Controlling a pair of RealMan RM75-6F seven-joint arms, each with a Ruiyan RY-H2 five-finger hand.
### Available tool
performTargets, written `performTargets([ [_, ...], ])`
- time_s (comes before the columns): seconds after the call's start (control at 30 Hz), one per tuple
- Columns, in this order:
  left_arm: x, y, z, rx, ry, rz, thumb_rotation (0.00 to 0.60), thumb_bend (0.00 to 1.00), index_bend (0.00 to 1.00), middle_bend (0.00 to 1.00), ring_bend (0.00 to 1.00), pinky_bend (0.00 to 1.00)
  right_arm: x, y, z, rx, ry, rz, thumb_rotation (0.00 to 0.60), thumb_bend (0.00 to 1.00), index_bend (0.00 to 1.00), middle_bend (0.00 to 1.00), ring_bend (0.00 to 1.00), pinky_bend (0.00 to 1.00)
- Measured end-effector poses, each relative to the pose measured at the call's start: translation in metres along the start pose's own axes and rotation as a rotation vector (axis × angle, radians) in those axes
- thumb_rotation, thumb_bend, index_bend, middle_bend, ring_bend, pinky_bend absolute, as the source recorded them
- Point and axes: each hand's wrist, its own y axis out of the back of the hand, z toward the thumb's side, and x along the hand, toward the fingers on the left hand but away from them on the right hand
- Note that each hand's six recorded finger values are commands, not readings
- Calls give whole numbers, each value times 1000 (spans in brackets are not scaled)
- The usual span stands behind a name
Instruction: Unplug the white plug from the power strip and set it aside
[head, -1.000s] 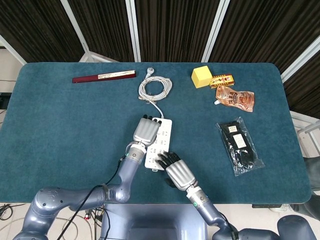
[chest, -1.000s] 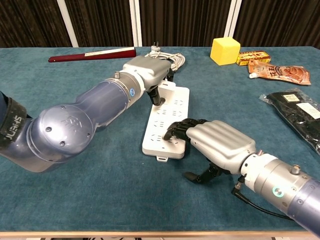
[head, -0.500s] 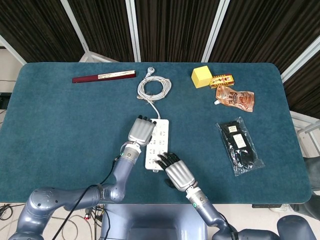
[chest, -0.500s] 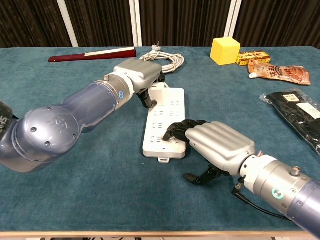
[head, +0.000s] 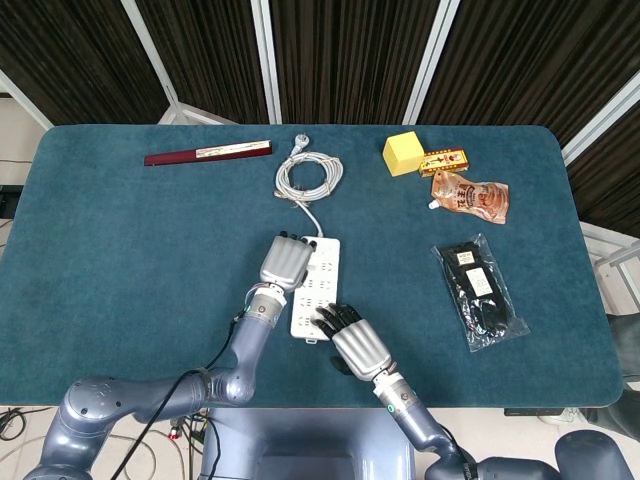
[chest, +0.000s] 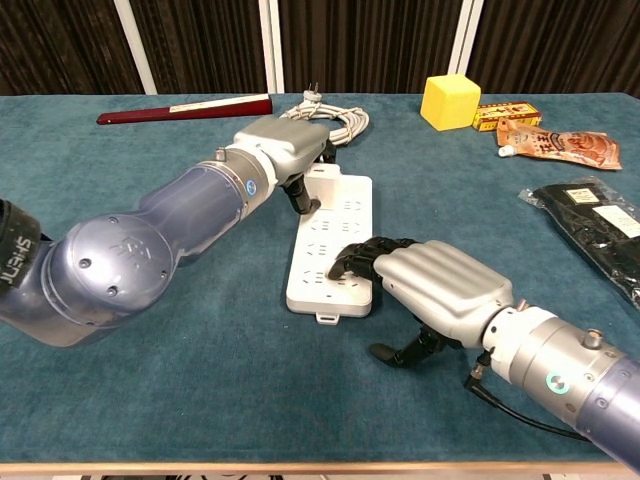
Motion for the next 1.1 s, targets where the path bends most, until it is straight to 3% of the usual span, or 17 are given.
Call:
performTargets([
  [0.6, 3, 20, 2, -30, -6, 35, 600, 363, 784, 847, 389, 329, 1, 1, 2, 4, 0, -4, 600, 394, 215, 178, 104, 163],
  [1.1, -9, 57, -19, -64, -1, 110, 600, 363, 781, 846, 389, 330, 3, 21, 10, 21, 13, -61, 600, 394, 215, 178, 104, 163],
])
